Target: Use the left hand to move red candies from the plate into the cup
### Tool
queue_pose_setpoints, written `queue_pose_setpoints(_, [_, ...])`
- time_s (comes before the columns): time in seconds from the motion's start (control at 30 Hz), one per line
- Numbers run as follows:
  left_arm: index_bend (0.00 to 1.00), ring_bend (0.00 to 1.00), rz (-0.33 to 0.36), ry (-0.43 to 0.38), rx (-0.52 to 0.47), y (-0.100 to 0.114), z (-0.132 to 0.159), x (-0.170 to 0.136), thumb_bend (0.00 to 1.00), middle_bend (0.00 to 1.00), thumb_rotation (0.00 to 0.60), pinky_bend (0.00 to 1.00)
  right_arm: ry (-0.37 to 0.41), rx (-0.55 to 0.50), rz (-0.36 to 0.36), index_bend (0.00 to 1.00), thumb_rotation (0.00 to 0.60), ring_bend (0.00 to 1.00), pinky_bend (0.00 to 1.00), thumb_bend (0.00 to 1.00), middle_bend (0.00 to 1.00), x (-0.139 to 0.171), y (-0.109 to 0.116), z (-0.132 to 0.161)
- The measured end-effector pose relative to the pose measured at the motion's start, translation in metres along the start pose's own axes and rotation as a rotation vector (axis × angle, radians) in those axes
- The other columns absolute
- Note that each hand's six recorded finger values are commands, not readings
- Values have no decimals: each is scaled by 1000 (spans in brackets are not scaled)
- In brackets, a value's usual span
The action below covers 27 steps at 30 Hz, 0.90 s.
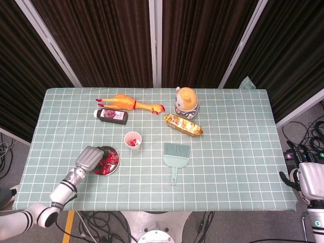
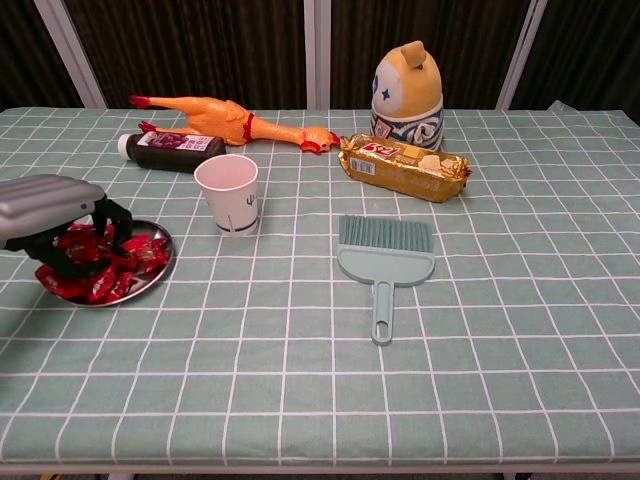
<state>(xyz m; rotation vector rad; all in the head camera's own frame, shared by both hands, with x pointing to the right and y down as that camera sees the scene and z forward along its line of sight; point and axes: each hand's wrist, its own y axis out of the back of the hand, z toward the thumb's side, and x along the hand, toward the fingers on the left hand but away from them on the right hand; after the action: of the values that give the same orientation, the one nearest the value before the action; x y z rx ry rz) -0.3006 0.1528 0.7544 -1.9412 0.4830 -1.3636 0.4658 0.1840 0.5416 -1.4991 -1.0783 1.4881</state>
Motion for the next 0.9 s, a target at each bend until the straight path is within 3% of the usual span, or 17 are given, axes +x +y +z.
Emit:
queue_pose_setpoints(0.2, [660, 612, 20, -9, -17, 2, -2, 3, 481, 640, 600, 952, -2, -1, -1, 78, 600, 103, 252, 191, 284, 0, 0, -1])
queue_pose_setpoints(0.5, [711, 680, 96, -30, -22, 29, -5, 5, 534, 700, 600, 1000, 0, -6, -7, 79, 600, 103, 253, 191, 285, 0, 1, -2])
queue_pose_setpoints(0.7, [709, 680, 147, -68, -41, 62, 5, 5, 532, 700, 600, 1000, -1, -9, -9, 79, 600, 103, 253, 191, 285, 0, 1, -4])
queue_pose_setpoints(0.9, [709, 680, 207, -157, -55, 110, 37, 19, 532, 700, 600, 1000, -1, -3, -23, 79, 600, 103, 253, 191, 285, -2, 6, -7])
